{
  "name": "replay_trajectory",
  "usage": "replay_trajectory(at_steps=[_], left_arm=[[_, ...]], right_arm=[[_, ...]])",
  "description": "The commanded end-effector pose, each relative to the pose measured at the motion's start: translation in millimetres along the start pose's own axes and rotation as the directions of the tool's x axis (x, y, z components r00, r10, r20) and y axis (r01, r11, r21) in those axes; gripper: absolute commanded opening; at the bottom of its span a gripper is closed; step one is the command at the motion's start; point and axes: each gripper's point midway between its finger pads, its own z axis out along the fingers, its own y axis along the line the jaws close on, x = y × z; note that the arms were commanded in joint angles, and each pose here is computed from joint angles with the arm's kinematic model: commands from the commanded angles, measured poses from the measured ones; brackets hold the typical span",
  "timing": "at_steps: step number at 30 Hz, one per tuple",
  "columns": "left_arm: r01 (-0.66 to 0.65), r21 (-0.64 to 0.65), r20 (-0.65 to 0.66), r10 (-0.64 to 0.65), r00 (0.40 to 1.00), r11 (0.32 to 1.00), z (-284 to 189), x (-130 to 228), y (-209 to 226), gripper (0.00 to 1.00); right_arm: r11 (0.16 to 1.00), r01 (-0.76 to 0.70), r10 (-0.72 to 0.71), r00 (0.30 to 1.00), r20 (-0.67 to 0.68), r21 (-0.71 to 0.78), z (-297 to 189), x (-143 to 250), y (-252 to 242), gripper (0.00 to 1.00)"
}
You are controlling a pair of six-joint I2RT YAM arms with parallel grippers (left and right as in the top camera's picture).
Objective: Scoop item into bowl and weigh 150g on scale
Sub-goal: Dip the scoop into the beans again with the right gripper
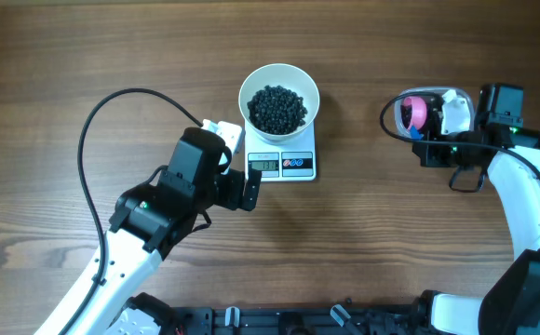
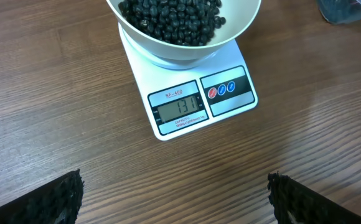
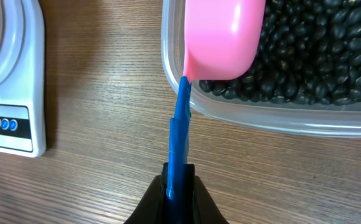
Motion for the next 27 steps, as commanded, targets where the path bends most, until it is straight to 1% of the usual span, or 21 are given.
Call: replay_trajectory(at_steps=[1, 9, 16, 22, 27], left_arm=[[-0.024, -0.002, 0.006, 0.024, 1.000, 1.000, -0.6, -1.7, -0.8, 1.00], [-0.024, -0.002, 0.006, 0.024, 1.000, 1.000, -0.6, -1.7, -0.7, 1.00], [-0.024, -0.002, 0.006, 0.024, 1.000, 1.000, -0.6, -1.7, -0.8, 1.00], [-0.024, -0.002, 0.006, 0.024, 1.000, 1.000, -0.6, -1.7, -0.8, 1.00], [-0.024, -0.002, 0.006, 0.024, 1.000, 1.000, -0.6, -1.7, -0.8, 1.00]], right_arm=[[0.998, -0.043, 0.042, 0.999, -0.008, -0.049, 1.7, 0.0, 7.8, 0.04], [0.993, -0.089, 0.089, 0.996, 0.006, -0.073, 1.4, -4.4, 11.4, 0.04], [0.994, -0.077, 0.079, 0.997, 0.021, -0.072, 1.4, -7.8, 10.8, 0.04], [0.993, -0.096, 0.100, 0.993, 0.061, -0.063, -2.9, -15.2, -2.0, 0.04], [0.977, -0.137, 0.153, 0.984, 0.091, -0.161, -11.6, -19.4, -2.2, 0.04]])
